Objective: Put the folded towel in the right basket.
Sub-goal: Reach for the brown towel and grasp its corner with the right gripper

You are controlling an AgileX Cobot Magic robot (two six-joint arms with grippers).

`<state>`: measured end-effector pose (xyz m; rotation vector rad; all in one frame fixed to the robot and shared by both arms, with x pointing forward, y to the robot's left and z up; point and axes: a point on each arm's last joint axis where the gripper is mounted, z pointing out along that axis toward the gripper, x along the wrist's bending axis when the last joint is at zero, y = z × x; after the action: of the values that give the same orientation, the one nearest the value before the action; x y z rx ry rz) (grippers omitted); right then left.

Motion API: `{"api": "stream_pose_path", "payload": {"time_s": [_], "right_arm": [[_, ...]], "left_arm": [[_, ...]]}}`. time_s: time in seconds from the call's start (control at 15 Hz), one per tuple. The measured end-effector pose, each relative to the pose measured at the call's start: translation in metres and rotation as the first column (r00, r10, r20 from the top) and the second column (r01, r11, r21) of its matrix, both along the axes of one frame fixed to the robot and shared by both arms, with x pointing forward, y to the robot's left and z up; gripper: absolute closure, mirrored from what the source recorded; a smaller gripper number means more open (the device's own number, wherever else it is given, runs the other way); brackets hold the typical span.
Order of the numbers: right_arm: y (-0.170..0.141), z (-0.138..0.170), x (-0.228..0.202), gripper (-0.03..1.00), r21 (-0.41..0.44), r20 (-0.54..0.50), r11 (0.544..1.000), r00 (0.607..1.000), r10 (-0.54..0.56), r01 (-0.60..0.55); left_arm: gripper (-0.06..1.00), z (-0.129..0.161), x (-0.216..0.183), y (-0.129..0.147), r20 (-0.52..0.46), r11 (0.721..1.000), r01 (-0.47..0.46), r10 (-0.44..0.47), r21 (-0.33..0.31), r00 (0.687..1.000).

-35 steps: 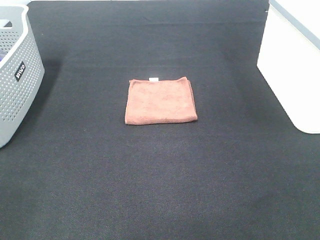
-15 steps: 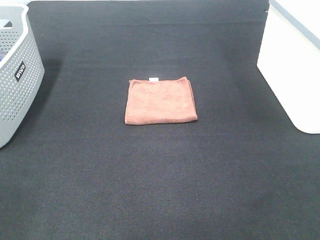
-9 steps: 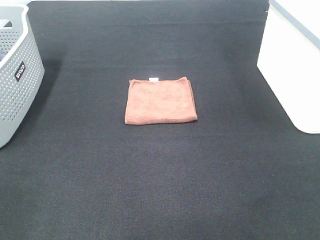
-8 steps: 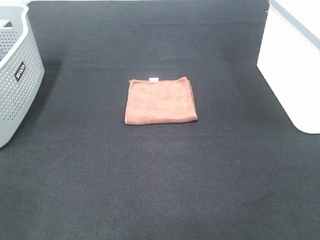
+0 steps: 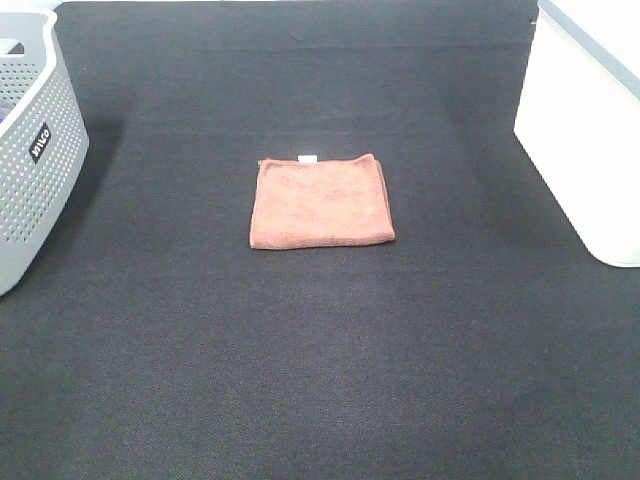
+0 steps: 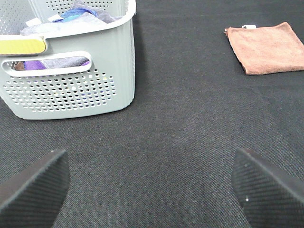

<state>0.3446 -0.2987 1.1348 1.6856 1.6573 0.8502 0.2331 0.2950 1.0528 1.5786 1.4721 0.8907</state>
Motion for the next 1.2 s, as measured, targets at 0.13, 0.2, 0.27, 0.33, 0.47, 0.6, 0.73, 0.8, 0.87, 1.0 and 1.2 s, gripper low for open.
{"api": "stream_pose_path", "payload": {"time_s": [0.13,0.2,0.27,0.33,0.47,0.6,0.73,0.8,0.87,1.0,1.2], "right_arm": [[-0.001,0.013,0.035,0.23,-0.002,-0.066,1.000,0.998,0.004,-0.004],[-0.001,0.016,0.054,0.24,-0.011,-0.111,1.000,0.994,0.014,-0.015],[0.000,0.022,0.079,0.24,-0.001,-0.165,0.999,0.986,0.034,-0.034],[0.002,0.029,0.100,0.25,0.022,-0.185,0.998,0.981,0.059,-0.056],[0.009,0.031,0.137,0.25,0.101,-0.241,0.990,0.963,0.120,-0.098],[0.021,0.028,0.170,0.25,0.157,-0.287,0.976,0.939,0.189,-0.148],[0.051,0.017,0.197,0.25,0.157,-0.330,0.959,0.902,0.277,-0.237],[0.071,0.009,0.208,0.25,0.161,-0.350,0.944,0.877,0.328,-0.289],[0.098,-0.006,0.224,0.25,0.166,-0.373,0.923,0.845,0.383,-0.346],[0.127,-0.032,0.243,0.25,0.191,-0.408,0.902,0.804,0.431,-0.387],[0.150,-0.080,0.276,0.25,0.276,-0.469,0.887,0.754,0.460,-0.369]], "left_arm": [[0.07,0.000,0.000,0.000,0.000,1.000,0.000,0.000,0.000,1.000],[0.07,0.000,0.000,0.000,0.000,1.000,0.000,0.000,0.000,1.000],[0.07,0.000,0.000,0.000,0.000,1.000,0.000,0.000,0.000,1.000],[0.07,0.000,0.000,0.000,0.000,1.000,0.000,0.000,0.000,1.000],[0.07,0.000,0.000,0.000,0.000,1.000,0.000,0.000,0.000,1.000],[0.07,0.000,0.000,0.000,0.000,1.000,0.000,0.000,0.000,1.000],[0.07,0.000,0.000,0.000,0.000,1.000,0.000,0.000,0.000,1.000],[0.07,0.000,0.000,0.000,0.000,1.000,0.000,0.000,0.000,1.000],[0.07,0.000,0.000,0.000,0.000,1.000,0.000,0.000,0.000,1.000],[0.07,0.000,0.000,0.000,0.000,1.000,0.000,0.000,0.000,1.000],[0.07,0.000,0.000,0.000,0.000,1.000,0.000,0.000,0.000,1.000]]}}
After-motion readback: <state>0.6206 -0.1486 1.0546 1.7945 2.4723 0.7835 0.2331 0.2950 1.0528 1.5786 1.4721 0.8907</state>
